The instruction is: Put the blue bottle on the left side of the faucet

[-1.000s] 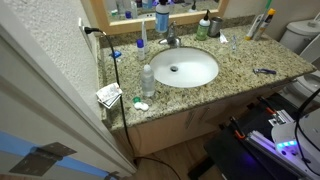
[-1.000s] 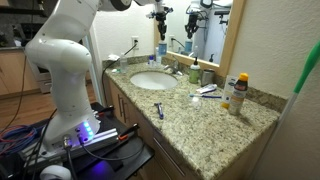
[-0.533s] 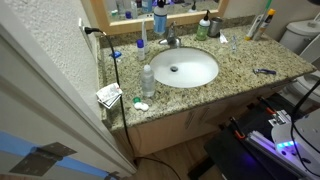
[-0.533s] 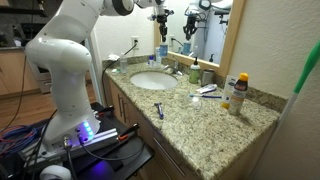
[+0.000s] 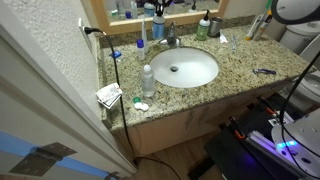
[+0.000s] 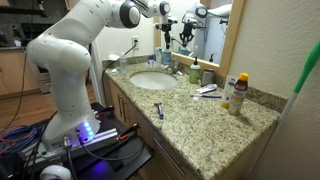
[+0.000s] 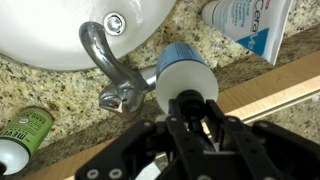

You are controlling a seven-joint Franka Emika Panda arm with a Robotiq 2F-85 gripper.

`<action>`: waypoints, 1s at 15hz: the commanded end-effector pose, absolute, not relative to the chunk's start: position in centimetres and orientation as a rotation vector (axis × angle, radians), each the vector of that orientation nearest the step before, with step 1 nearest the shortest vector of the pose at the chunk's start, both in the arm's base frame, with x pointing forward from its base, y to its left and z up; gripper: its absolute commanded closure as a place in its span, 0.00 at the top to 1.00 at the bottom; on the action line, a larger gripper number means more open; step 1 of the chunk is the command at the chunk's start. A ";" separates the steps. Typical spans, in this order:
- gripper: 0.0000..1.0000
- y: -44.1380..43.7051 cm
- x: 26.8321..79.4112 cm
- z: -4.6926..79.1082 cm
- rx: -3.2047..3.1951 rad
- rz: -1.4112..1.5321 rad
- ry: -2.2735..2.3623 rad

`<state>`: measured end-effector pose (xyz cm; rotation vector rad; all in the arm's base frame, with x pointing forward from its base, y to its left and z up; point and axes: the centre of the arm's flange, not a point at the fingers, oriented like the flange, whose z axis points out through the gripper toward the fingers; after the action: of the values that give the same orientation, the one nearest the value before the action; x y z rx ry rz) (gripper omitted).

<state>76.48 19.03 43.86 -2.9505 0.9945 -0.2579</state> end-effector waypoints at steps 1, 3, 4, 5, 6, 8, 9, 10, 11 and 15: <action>0.30 19.1 76.6 43.6 -2.946 -0.260 1.002; 0.07 19.3 76.9 42.9 -2.946 -0.244 0.993; 0.07 19.7 77.2 42.1 -2.948 -0.252 0.993; 0.07 20.1 77.5 41.5 -2.948 -0.260 0.989; 0.07 20.4 77.6 40.9 -2.948 -0.250 0.981; 0.07 21.1 78.0 39.7 -2.954 -0.278 0.976; 0.07 21.4 78.2 39.0 -2.957 -0.274 0.976; 0.07 21.6 78.3 38.5 -2.959 -0.274 0.973; 0.07 21.8 78.3 38.0 -2.965 -0.272 0.968; 0.07 21.6 78.2 37.2 -2.956 -0.310 0.965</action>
<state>77.45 21.66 37.62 -2.9696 0.9544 -0.2603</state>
